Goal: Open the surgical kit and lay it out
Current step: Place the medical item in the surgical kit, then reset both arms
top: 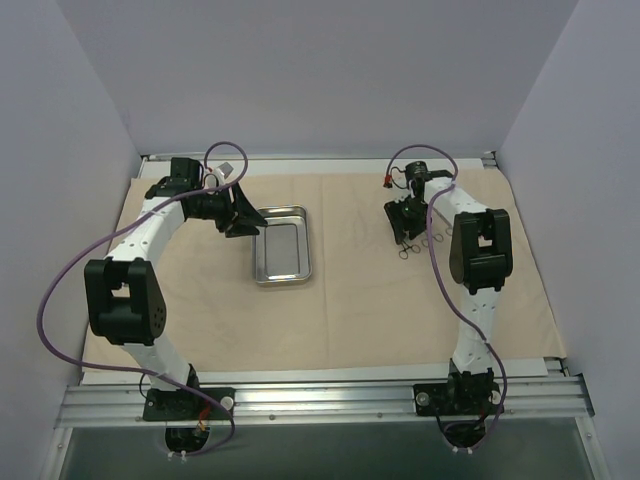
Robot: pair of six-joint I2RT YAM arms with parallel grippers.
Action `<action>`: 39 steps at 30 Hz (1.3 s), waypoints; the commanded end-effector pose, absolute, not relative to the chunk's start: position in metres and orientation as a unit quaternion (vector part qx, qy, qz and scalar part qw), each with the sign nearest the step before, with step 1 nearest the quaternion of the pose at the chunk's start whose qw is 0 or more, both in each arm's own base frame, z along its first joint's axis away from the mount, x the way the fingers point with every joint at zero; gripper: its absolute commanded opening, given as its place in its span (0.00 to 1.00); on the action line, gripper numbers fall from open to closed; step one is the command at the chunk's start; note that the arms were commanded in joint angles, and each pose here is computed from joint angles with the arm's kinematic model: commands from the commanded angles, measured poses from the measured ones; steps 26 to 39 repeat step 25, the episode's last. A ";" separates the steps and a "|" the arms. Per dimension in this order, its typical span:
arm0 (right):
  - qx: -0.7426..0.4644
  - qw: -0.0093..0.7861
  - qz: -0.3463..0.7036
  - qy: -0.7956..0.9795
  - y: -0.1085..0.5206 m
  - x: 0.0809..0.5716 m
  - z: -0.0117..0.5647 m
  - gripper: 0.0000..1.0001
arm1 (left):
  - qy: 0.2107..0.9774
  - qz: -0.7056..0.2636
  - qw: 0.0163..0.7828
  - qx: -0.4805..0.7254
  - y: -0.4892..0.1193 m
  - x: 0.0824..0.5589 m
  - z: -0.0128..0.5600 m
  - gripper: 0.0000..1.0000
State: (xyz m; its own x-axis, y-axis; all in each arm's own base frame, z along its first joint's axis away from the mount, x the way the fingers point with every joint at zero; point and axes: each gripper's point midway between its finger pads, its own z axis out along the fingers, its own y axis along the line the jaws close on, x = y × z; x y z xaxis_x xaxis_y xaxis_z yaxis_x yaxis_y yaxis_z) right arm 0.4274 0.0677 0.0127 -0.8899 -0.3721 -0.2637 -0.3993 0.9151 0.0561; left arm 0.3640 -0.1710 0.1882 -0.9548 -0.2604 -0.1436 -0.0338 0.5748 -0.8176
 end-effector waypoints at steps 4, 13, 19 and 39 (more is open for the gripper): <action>-0.156 0.189 0.010 0.969 0.053 0.434 0.068 0.90 | 0.868 -0.464 0.165 -0.065 -0.169 0.357 0.211 0.55; -0.084 0.344 0.042 0.934 0.094 0.427 0.137 1.00 | 0.872 -0.447 0.185 -0.076 -0.164 0.346 0.206 0.58; 0.030 0.447 0.088 0.890 0.127 0.406 0.167 1.00 | 0.870 -0.423 0.240 -0.088 -0.153 0.358 0.206 0.94; 0.087 0.490 0.127 0.858 0.131 0.394 0.152 1.00 | 0.805 -0.483 0.327 -0.109 -0.161 0.363 0.222 0.94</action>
